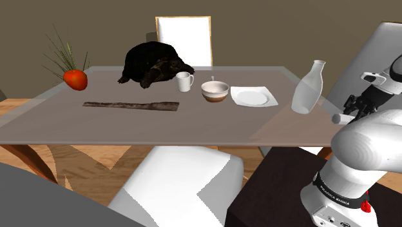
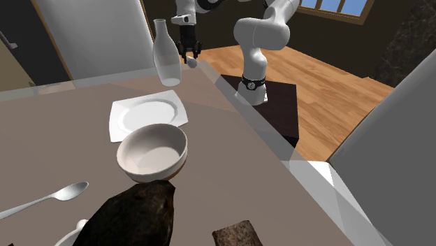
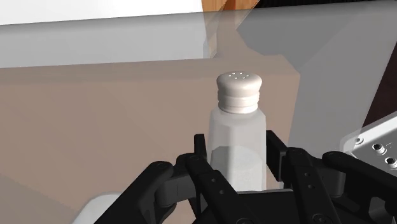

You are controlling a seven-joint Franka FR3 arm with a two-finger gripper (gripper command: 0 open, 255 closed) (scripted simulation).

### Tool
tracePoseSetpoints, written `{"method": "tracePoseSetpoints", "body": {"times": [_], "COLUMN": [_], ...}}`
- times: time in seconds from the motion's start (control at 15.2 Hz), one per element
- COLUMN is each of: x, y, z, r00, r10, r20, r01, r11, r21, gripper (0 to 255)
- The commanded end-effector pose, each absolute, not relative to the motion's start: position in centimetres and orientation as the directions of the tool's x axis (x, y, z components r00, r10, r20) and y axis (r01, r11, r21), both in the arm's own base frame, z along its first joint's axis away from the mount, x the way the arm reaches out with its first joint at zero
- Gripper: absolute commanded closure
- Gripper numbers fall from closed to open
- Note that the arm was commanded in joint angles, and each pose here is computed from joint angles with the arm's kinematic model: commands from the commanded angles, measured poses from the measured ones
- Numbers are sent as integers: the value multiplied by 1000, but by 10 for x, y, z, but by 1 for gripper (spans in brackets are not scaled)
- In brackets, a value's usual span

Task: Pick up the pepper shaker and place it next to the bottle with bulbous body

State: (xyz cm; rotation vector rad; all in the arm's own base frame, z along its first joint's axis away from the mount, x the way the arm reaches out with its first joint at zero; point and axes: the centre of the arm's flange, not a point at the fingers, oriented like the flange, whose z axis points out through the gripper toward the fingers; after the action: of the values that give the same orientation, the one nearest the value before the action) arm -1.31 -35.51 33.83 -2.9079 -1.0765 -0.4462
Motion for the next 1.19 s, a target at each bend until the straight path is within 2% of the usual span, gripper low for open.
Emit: {"method": "tracePoseSetpoints", "body": {"times": [0.0, 0.33, 0.4, 0.73, 0.99, 1.12], "x": [-13, -13, -13, -13, -26, -26], "y": [-355, -355, -355, -355, -361, -361], "z": [336, 336, 336, 336, 384, 384], "r00": [723, 723, 723, 723, 723, 723], "r10": [637, 637, 637, 637, 637, 637], "r20": [267, 267, 267, 267, 267, 267], "r01": [639, 639, 639, 639, 639, 639], "r11": [-764, -764, -764, -764, -764, -764], "r21": [90, 90, 90, 90, 90, 90], "gripper": [255, 255, 0, 0, 0, 0]}}
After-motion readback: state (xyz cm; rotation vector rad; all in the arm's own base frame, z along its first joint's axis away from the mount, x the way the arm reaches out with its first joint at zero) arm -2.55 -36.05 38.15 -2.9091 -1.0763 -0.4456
